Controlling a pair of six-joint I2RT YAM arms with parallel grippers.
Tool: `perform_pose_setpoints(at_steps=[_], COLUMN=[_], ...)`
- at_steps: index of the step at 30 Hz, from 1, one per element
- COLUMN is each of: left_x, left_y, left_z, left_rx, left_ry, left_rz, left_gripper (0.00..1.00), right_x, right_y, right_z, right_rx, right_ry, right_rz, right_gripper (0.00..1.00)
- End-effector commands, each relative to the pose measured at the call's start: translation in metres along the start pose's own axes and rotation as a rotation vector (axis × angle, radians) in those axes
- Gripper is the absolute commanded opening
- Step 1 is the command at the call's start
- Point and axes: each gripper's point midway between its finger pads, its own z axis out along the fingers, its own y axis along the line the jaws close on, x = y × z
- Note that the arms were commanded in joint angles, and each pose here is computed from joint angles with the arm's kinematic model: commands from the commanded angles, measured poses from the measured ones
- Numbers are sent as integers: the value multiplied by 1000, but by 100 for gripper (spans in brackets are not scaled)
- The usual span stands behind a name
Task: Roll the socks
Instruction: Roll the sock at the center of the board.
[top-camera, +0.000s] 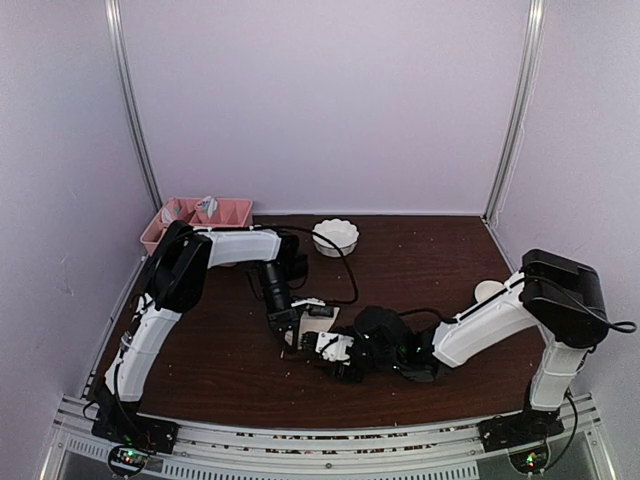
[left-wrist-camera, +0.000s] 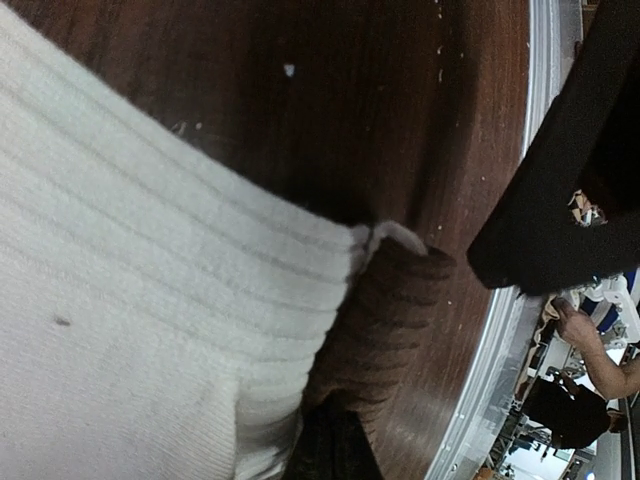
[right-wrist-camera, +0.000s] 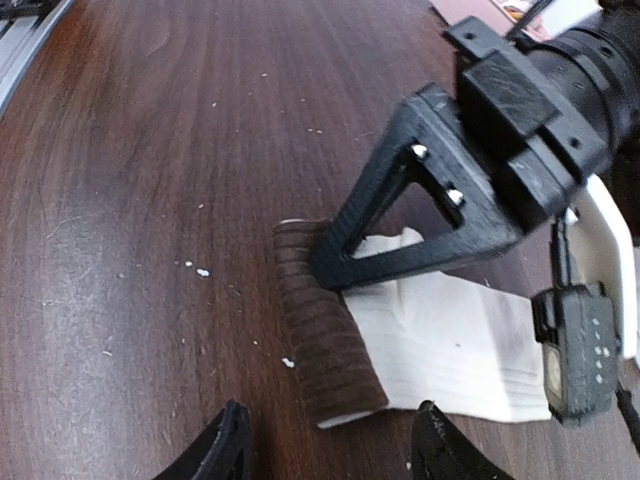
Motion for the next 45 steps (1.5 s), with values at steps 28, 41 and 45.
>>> perform_pose_setpoints(at_steps=[28, 41, 45], left_x=[-18, 14, 12], left_y=[26, 67, 27], left_z=[-101, -162, -141], left_rx=[-604, -706, -783], left_ry=[-222, -445, -417], left_rz=[135, -72, 192], left_gripper=[24, 98, 98], right_x=[60, 60, 57], right_y=[16, 11, 10], right_z=[42, 37, 35], right_rx=[-376, -526, -547], right_ry=[260, 275, 294], right_rz=[370, 953, 1082], right_gripper=[0, 0, 0])
